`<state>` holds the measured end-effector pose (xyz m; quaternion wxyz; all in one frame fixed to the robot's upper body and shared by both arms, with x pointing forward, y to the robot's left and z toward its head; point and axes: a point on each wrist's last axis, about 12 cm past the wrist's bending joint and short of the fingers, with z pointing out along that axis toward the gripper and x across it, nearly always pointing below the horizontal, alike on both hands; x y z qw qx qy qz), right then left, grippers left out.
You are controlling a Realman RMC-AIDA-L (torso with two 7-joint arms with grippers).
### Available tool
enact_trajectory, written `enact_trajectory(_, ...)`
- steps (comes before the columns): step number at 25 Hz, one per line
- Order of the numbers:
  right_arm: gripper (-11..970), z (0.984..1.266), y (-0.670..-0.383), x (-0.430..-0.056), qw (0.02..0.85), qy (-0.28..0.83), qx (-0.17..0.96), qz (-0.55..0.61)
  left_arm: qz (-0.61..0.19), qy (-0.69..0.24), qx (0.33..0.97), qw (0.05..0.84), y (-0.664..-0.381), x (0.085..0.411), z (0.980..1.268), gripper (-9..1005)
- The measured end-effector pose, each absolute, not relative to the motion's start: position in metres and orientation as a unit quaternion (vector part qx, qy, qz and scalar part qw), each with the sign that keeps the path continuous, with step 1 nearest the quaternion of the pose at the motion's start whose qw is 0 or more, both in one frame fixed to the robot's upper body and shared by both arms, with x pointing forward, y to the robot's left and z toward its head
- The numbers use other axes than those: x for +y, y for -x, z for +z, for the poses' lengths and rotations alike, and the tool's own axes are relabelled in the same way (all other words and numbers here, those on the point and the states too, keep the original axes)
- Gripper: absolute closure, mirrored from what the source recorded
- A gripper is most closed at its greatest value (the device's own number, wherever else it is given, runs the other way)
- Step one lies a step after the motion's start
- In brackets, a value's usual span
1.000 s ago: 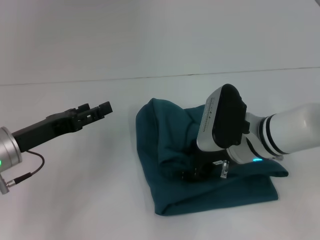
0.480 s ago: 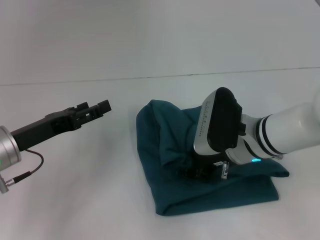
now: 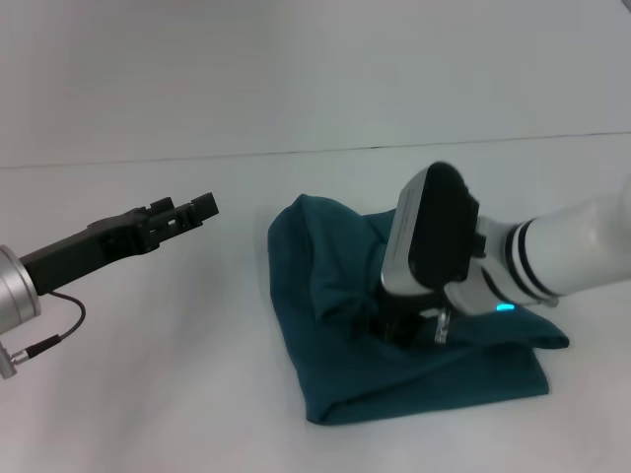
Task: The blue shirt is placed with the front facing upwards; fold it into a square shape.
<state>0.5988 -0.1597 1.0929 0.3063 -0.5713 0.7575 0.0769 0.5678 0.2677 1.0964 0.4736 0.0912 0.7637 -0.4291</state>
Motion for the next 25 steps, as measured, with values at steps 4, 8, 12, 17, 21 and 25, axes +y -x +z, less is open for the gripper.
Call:
enact_trajectory(4, 693, 1.104, -0.602, -0.164, 0.321, 0.562, 0.758, 0.079, -0.429, -0.091, 0.764, 0.474, -0.568, 0.268, 1.097, 64)
enact_trajectory(8, 732, 1.108, -0.603, -0.165, 0.322, 0.561, 0.758, 0.082, -0.428, -0.09, 0.764, 0.475, -0.568, 0.269, 1.097, 65)
enact_trajectory(12, 828, 1.109, -0.603, -0.164, 0.324, 0.56, 0.758, 0.084, -0.428, -0.09, 0.764, 0.475, -0.568, 0.269, 1.097, 65)
enact_trajectory(17, 830, 1.11, -0.603, -0.164, 0.322, 0.557, 0.761, 0.087, -0.428, -0.089, 0.763, 0.477, -0.568, 0.269, 1.097, 65)
enact_trajectory(21, 821, 1.109, -0.603, -0.165, 0.322, 0.555, 0.762, 0.088, -0.429, -0.088, 0.761, 0.478, -0.569, 0.269, 1.098, 65)
enact_trajectory(25, 807, 1.11, -0.604, -0.167, 0.323, 0.543, 0.77, 0.091, -0.429, -0.088, 0.761, 0.478, -0.569, 0.269, 1.098, 65)
